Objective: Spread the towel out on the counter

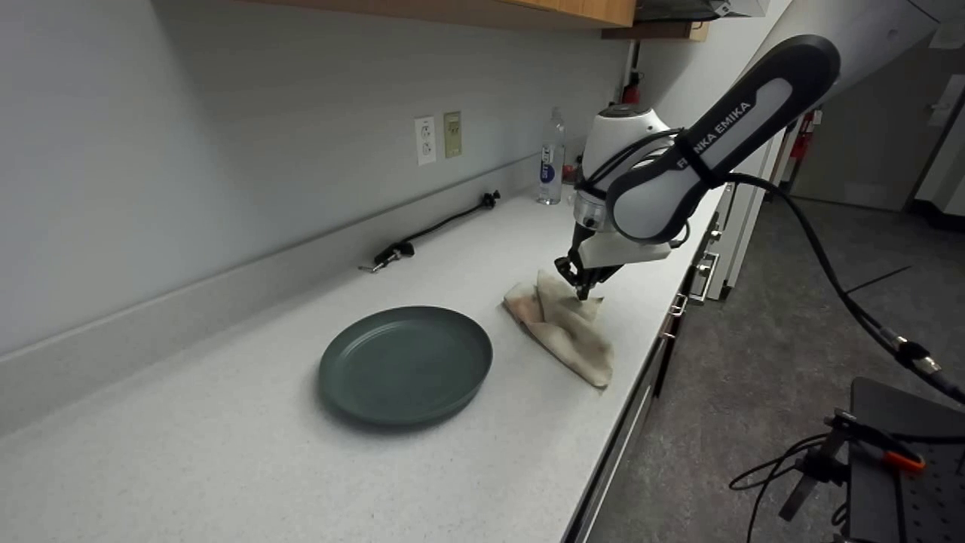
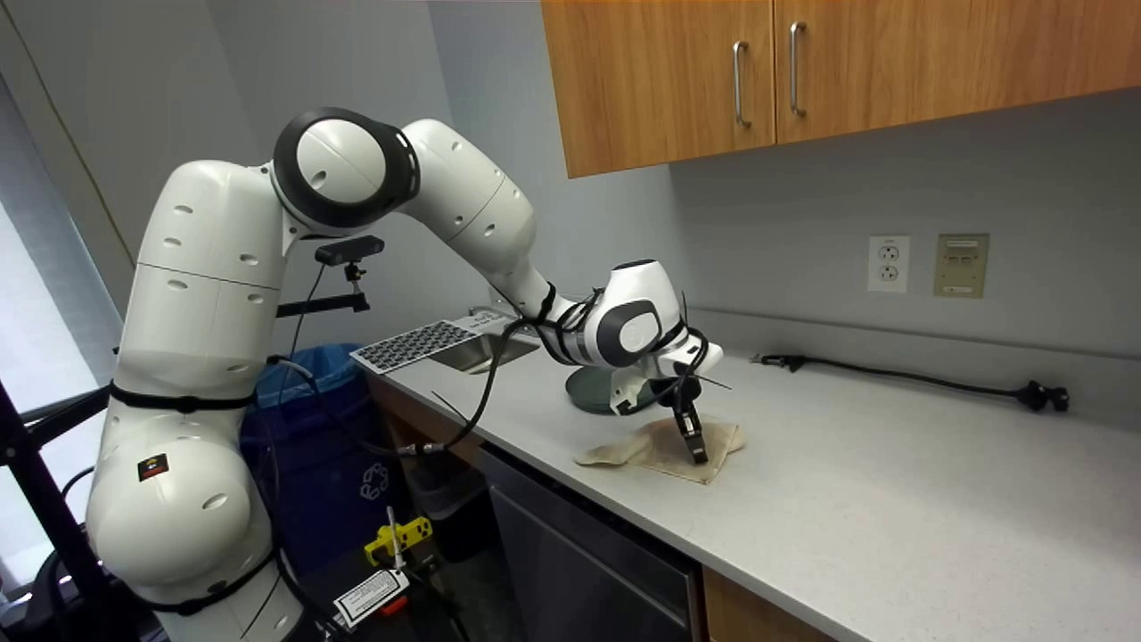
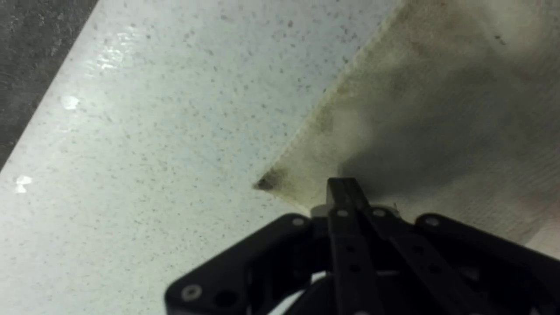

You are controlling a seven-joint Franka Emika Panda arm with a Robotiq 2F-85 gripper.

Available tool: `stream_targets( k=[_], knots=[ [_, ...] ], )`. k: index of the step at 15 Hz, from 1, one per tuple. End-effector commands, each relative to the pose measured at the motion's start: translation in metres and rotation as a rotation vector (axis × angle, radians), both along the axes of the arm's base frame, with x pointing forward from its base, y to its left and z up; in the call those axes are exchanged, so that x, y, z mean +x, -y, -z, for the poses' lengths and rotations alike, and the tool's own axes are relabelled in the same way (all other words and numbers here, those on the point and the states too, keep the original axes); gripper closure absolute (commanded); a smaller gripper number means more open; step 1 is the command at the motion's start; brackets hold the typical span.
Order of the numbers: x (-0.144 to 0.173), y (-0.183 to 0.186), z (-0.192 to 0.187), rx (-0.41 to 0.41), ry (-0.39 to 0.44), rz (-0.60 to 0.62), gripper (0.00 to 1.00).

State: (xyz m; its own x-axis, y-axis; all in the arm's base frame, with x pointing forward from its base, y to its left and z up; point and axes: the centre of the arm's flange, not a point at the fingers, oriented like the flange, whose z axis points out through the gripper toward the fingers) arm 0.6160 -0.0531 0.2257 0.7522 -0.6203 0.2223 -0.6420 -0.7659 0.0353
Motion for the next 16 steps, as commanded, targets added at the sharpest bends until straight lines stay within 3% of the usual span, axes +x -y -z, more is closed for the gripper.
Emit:
stream_targets(
  k=[1, 10, 16],
  knots=[
    [-0.001, -0.001, 0.007, 0.005, -0.005, 0.031, 1.0],
    [-0.005, 0.019, 0.015, 0.024, -0.011, 0.112, 1.0],
    [-0.012, 0.055, 0.013, 0.001, 0.006, 0.22, 1.0]
  ],
)
